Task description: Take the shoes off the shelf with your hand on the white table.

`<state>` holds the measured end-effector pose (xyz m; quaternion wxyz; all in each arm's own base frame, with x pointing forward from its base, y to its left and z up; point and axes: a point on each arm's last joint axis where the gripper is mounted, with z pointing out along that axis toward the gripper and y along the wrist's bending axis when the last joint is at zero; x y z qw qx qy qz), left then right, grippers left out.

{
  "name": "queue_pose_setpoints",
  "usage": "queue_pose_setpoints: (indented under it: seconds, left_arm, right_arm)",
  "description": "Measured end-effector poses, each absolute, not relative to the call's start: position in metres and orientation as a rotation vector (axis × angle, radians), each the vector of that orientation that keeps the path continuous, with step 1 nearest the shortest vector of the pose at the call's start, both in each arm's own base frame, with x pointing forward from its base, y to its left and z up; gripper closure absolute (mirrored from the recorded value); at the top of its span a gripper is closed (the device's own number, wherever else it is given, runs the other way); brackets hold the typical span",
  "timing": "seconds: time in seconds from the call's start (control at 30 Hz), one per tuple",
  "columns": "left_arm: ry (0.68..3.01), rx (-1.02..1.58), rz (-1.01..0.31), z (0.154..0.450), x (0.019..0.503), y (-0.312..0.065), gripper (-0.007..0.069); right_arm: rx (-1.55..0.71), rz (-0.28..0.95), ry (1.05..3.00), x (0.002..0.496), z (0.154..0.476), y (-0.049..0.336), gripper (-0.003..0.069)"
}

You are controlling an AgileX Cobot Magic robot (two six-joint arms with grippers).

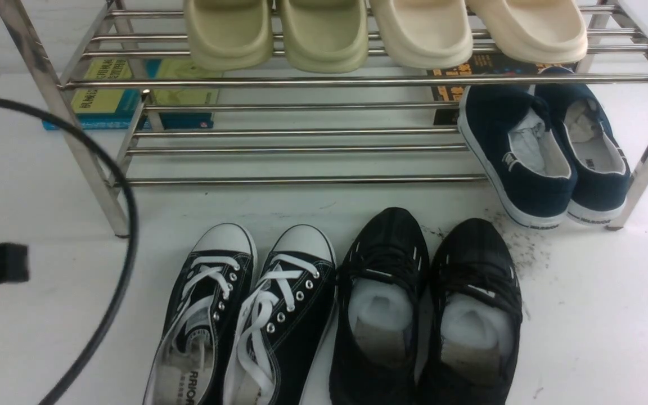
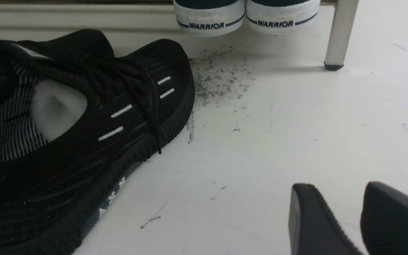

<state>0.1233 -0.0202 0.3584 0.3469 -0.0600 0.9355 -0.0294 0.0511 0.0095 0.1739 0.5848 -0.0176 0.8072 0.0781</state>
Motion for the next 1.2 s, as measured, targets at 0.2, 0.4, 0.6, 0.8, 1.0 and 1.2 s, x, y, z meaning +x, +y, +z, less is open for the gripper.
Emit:
queue_pose_setpoints:
  seconds: [0.2,0.4,0.6,0.8,1.0,1.2]
  left_arm:
    - [2.373,-0.099,-0.119,0.35,0.071,-0.008,0.0535]
    - [2.374,-0.04,-0.315,0.314,0.054,-0.017,0.0533]
    - [2.293,-0.044,-0.518,0.297,0.06,-0.031,0.0529]
    - [2.227,-0.048,-0.514,0.299,0.064,-0.031,0.0519]
    - [2.213,-0.006,-0.351,0.299,0.067,-0.022,0.051]
    - [2.162,0.005,-0.248,0.302,0.071,-0.015,0.0501]
  right_arm:
    - [-0.041,0.182,1.883,0.051,0.174,0.009,0.0421]
    - [-0.04,0.184,1.883,0.051,0.174,0.01,0.0421]
    - [-0.04,0.184,1.883,0.051,0.174,0.01,0.0421]
    - [-0.04,0.184,1.883,0.051,0.174,0.01,0.0421]
    - [-0.04,0.184,1.883,0.051,0.174,0.01,0.0421]
    - [-0.04,0.184,1.883,0.051,0.174,0.01,0.0421]
